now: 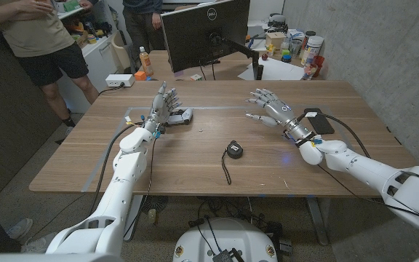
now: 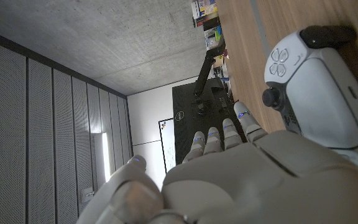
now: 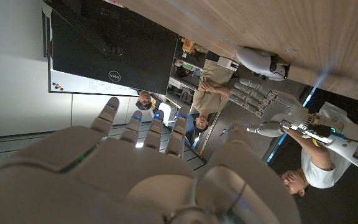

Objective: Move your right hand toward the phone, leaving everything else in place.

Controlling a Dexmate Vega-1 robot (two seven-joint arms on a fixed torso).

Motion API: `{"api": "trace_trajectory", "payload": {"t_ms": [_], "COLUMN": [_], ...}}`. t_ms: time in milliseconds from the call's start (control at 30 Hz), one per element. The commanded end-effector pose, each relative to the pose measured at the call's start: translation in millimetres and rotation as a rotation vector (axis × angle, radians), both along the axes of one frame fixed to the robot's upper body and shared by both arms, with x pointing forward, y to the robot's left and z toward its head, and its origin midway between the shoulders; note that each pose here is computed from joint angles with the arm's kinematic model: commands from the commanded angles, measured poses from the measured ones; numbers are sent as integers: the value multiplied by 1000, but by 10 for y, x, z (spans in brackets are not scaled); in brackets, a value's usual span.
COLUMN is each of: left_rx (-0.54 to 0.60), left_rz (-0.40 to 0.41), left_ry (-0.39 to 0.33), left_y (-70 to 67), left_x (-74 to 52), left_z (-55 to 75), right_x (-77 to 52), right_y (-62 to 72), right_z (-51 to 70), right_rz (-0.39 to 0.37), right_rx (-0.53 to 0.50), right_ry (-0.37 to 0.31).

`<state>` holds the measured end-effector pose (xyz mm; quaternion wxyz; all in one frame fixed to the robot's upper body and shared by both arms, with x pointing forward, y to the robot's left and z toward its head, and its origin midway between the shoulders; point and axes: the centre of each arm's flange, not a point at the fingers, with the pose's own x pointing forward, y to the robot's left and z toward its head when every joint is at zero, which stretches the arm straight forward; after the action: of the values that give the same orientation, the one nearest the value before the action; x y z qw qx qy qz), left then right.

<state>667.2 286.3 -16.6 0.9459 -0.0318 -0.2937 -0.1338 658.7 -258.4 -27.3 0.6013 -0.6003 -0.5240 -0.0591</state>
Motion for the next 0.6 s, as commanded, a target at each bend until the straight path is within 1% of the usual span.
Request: {"api": "trace_trajectory", "payload": {"t_ms": [33,67,133,233,433,600], "left_rx": [4,5,6,13,10,13], "left_rz": [-13,-13,-16,-18,-13,-17], "left_ry": [-13,-14,-14,-23,-28,-30], "left_y": [-37,-40,-48,-60,-57,-70], "left_x": [-21,-22,-23,-37,-74,-74], "left_z": [6,5,7,24,15,21], "right_x": [168,156,123,133,213,248], "right_y": [-306,-336,-345,-374,-588,-725], "right_z": [40,54,81,98,102,69], "right_rz": [-113,-93,-100,-162,-289,-337], "right_rx": [40,68,67,54,72,79], "right_ry": [26,23,-14,-18,-12,7]}}
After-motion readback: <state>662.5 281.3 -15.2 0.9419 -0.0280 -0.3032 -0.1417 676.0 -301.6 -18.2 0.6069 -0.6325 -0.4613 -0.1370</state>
